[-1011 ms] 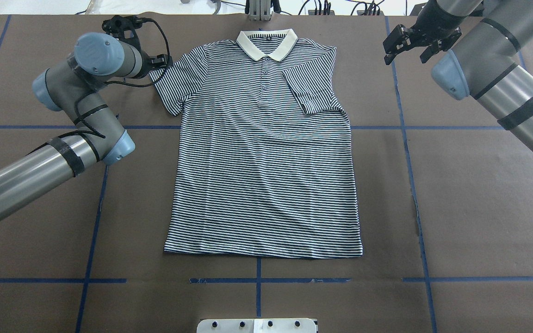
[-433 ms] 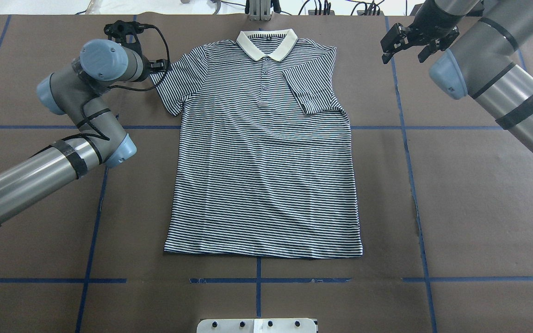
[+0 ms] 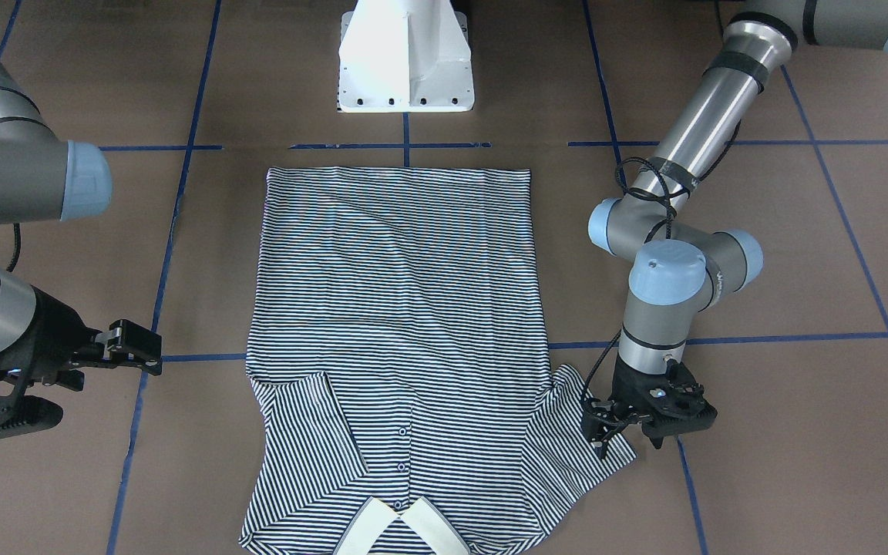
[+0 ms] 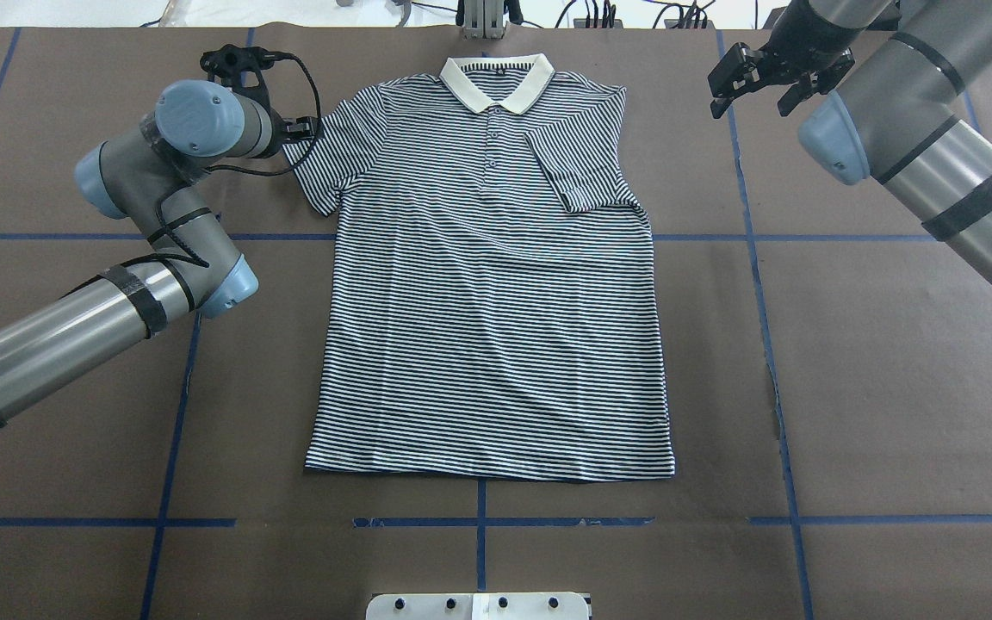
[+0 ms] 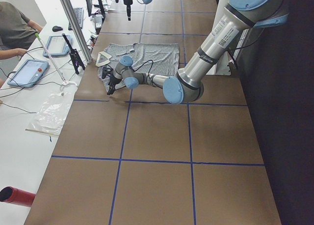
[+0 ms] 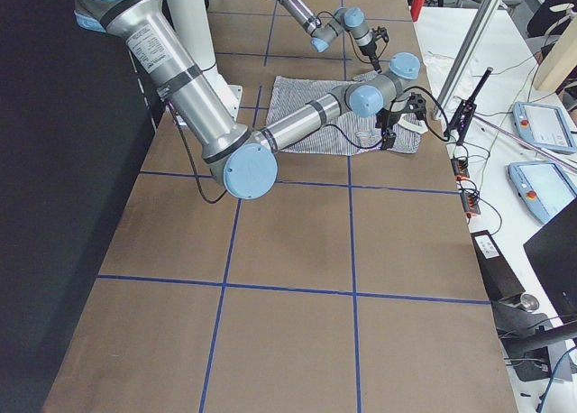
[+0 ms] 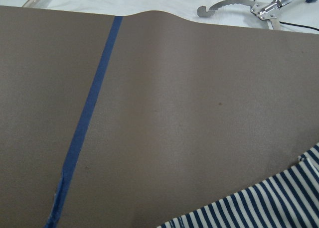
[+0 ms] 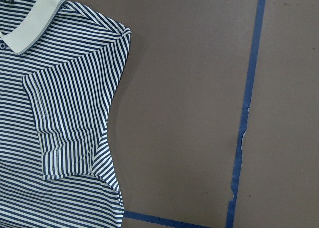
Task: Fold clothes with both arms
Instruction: 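Raise the right gripper away while the left arm moves toward the other sleeve, then grasp the sleeve nearest the left gripper and fold it inward onto the shirt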
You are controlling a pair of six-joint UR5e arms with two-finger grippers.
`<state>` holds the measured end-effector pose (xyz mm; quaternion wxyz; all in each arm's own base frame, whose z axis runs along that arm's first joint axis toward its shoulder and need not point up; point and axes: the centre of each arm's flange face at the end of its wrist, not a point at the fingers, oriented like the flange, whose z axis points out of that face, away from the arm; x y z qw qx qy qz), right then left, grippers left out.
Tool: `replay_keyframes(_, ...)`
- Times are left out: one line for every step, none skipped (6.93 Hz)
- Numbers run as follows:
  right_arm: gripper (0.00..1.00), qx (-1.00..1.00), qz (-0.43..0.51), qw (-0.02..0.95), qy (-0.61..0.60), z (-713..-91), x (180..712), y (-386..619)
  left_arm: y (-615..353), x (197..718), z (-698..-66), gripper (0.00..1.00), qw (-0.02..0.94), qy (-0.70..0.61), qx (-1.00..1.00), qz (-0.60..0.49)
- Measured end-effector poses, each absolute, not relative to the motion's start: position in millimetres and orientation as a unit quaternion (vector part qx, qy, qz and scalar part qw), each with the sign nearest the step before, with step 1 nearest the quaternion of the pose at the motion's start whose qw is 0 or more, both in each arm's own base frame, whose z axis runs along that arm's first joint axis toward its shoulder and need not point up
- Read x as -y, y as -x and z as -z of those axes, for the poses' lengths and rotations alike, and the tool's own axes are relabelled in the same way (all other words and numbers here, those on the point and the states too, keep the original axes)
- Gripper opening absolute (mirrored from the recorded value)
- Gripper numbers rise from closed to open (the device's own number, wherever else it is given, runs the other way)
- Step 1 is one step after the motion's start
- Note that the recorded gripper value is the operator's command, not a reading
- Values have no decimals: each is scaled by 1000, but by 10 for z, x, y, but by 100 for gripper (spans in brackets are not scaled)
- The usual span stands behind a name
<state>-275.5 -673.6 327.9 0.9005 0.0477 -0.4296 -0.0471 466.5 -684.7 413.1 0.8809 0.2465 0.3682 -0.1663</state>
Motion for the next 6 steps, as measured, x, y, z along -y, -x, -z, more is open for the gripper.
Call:
replay_keyframes(100,429,47,901,-47,-3283,6735,2754,-4682,6837,-4139,77,881,-246,-368,165)
replay_keyframes(100,429,47,901,-47,-3289,6735,2754,-4690,6835,-4144,62,882,-245,-368,165)
replay_keyframes(100,429,47,901,-46,-3293,6736,2754,-4698,6837,-4146,46,882,-245,-367,165)
replay_keyframes(100,429,46,901,-46,-3295,6736,2754,-4704,6839,-4142,25,882,-244,-368,165)
replay_keyframes(100,429,46,901,-46,-3296,6736,2755,-4709,6843,-4128,6,882,-244,-369,164)
replay_keyframes(100,429,46,901,-46,-3297,6736,2755,-4717,6848,-4097,0,881,-244,-370,163)
